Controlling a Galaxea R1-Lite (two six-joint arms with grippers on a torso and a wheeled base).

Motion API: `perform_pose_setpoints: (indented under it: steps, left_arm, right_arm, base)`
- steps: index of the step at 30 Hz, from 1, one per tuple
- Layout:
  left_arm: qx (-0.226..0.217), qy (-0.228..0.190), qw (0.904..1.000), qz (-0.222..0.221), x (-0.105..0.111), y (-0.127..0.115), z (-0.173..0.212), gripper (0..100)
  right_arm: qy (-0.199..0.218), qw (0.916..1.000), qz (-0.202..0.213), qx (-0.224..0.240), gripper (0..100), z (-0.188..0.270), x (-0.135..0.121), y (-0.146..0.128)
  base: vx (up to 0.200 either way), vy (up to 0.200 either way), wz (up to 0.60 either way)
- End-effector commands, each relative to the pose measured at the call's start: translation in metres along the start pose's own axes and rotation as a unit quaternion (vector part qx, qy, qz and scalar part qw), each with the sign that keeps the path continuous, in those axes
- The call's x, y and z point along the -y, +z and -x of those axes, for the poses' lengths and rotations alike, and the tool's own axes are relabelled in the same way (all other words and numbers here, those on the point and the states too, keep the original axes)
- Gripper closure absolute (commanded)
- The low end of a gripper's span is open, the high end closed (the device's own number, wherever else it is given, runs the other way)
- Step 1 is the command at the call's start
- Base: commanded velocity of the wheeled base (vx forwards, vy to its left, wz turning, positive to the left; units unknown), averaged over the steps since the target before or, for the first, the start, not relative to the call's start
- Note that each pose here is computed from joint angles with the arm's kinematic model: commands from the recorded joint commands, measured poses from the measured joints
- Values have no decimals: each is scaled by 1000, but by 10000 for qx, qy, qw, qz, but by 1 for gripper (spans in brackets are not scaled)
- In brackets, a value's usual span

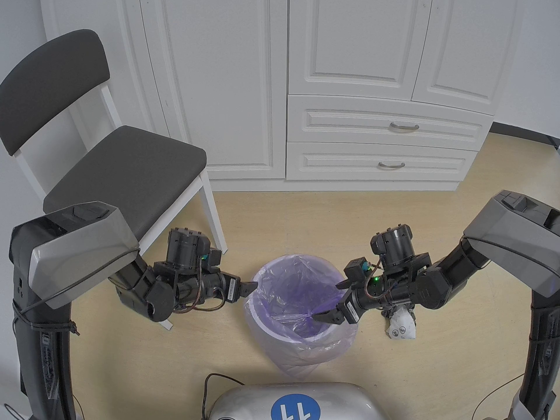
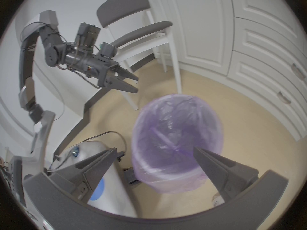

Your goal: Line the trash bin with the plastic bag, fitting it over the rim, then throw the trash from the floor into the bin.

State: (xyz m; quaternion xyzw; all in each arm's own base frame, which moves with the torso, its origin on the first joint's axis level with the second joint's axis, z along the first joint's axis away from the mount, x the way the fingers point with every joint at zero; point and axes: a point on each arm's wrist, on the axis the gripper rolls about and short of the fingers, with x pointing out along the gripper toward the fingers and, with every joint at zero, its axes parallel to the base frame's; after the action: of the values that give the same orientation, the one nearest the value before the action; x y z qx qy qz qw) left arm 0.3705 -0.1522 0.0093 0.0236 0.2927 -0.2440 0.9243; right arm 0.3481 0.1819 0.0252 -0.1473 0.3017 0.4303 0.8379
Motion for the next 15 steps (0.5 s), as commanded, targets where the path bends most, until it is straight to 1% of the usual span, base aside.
perform_pose_setpoints:
  steps: [1, 3, 4, 6, 8, 12, 14, 15]
  left_arm:
    - [-121, 126, 9998, -41, -2, 22, -32, 0]
    - [-274, 129, 9995, -30, -3, 24, -40, 0]
    - [-281, 129, 9995, -36, -3, 24, -41, 0]
    - [-444, 118, 9988, -197, -4, 26, -50, 0]
    - [-530, 102, 9978, -382, -3, 26, -53, 0]
    - [-578, 55, 9958, -714, -2, 30, -56, 0]
    - [-563, 40, 9955, -758, -1, 31, -57, 0]
    - [-563, 29, 9950, -819, -1, 32, -58, 0]
  right_arm:
    - [-724, 9972, -185, -53, 0, -26, 43, -8]
    - [-788, 9966, -229, -76, 0, -34, 52, -12]
    - [-801, 9965, -234, -78, 0, -35, 53, -13]
    - [-963, 9947, -317, -191, 0, -42, 64, -18]
    - [-996, 9939, -376, -293, 0, -44, 69, -18]
    - [-1008, 9929, -474, -416, 0, -50, 79, -22]
    - [-1027, 9926, -492, -418, 0, -54, 82, -24]
    - [-1076, 9921, -519, -386, 0, -58, 88, -25]
  base:
    - [0, 0, 0]
    - [0, 0, 0]
    - [0, 0, 0]
    - [0, 0, 0]
    - [0, 0, 0]
    - [0, 0, 0]
    - [0, 0, 0]
    - [0, 0, 0]
